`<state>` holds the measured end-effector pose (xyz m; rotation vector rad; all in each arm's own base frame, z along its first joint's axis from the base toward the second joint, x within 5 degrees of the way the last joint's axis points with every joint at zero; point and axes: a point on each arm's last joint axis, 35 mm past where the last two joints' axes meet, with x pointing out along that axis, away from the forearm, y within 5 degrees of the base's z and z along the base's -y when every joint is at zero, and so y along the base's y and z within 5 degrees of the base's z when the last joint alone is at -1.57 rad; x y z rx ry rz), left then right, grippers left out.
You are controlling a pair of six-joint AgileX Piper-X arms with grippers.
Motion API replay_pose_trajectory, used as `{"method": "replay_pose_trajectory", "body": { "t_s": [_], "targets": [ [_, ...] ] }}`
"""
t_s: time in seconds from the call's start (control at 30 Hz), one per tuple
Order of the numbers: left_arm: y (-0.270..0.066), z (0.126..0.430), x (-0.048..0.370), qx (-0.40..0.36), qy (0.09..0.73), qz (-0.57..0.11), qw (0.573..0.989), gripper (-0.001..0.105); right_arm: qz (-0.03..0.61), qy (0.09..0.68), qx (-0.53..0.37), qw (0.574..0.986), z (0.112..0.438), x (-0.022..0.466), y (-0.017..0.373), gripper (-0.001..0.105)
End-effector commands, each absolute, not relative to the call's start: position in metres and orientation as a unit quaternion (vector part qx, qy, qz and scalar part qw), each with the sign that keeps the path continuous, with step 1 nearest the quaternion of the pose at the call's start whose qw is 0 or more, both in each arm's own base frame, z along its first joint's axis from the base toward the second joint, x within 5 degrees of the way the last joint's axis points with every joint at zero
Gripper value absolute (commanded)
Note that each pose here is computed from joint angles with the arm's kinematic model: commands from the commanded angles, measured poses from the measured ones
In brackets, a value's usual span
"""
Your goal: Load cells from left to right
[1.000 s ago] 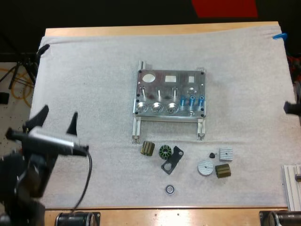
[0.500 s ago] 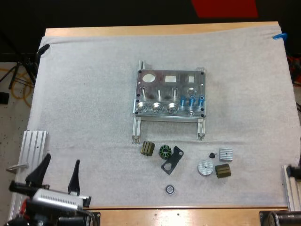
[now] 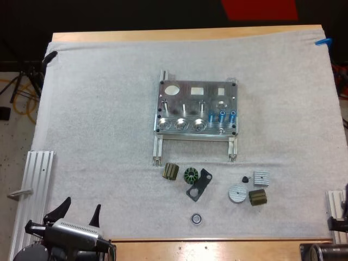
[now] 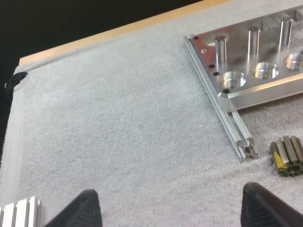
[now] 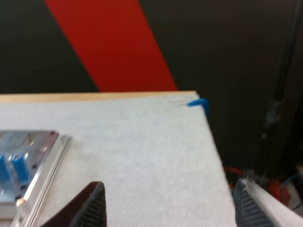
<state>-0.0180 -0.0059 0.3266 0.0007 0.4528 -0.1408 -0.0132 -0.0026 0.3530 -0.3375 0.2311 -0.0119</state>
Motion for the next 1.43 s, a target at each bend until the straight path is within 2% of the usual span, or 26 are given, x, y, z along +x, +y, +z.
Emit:
{"method": "replay_pose_trajectory", "body": {
  "t_s": [0.0,0.2,0.43,0.63,1.4],
  "targets": [
    [-0.005,0.326,-0.013,-0.003,0.228,-0.062,0.972,0.061,0.000,0.127,-0.170,0.977,0.349,-0.006,-0.002,0.058],
    [-0.005,0.317,0.008,0.000,0.196,-0.063,0.978,0.061,0.025,0.150,-0.166,0.974,0.326,0.012,0.000,0.058],
    [-0.005,0.292,0.026,-0.003,0.215,-0.063,0.975,0.061,0.023,0.165,-0.141,0.976,0.304,0.028,0.000,0.058],
    [-0.004,0.291,0.028,-0.003,0.211,-0.063,0.975,0.061,0.041,0.188,-0.137,0.972,0.288,0.036,0.001,0.058],
    [-0.004,0.291,0.028,-0.002,0.211,-0.063,0.975,0.061,0.043,0.184,-0.133,0.973,0.287,0.037,0.001,0.058]
  ]
}}
